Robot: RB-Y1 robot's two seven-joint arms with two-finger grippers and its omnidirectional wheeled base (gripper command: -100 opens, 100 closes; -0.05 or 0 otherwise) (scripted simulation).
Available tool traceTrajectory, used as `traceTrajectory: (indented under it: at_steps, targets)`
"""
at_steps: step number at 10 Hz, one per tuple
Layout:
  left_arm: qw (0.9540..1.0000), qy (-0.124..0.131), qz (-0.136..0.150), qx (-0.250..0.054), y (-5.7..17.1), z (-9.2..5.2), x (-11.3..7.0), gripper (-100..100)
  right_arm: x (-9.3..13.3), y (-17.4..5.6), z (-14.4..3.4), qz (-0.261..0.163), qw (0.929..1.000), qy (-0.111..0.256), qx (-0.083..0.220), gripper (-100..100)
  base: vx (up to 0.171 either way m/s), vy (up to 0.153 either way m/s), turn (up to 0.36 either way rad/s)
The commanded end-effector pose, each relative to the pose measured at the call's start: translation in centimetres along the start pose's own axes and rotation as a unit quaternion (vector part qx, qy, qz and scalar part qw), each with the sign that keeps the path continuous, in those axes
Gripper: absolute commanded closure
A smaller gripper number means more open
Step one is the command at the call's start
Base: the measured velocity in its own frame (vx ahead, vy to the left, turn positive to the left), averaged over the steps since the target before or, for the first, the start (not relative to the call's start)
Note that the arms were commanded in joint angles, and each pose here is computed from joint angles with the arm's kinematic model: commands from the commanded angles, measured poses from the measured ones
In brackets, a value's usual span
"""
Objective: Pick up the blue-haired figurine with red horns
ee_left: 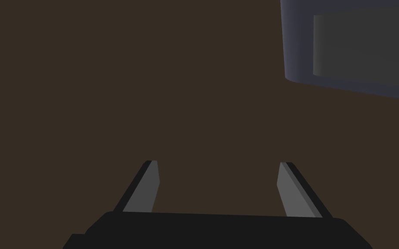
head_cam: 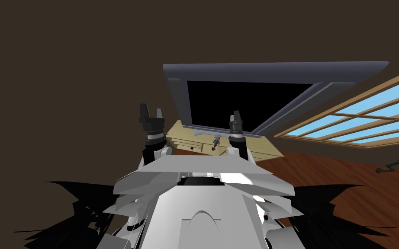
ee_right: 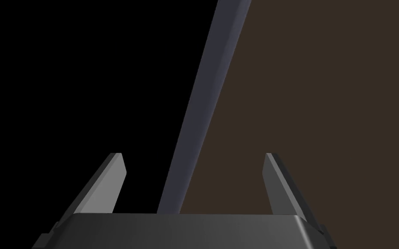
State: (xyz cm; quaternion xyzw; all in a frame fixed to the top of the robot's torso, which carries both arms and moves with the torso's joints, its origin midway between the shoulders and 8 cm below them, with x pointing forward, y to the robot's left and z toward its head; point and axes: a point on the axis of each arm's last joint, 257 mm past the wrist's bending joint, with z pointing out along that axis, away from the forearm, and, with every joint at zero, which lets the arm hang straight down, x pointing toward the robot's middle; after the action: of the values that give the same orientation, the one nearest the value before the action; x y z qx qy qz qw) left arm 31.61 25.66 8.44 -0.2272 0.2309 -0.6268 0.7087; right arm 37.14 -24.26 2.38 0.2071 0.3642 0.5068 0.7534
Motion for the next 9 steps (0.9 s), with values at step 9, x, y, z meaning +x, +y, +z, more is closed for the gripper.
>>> traceTrajectory:
  at_steps: [9]
  targets:
    - [1.0000, 0.000, 0.000, 0.000, 0.0, 0.0, 0.0, 0, 6.2, -9.7, -0.1, -0.138, 0.9795, 0.107, 0.101, -100, 0.004, 0.010, 0.034]
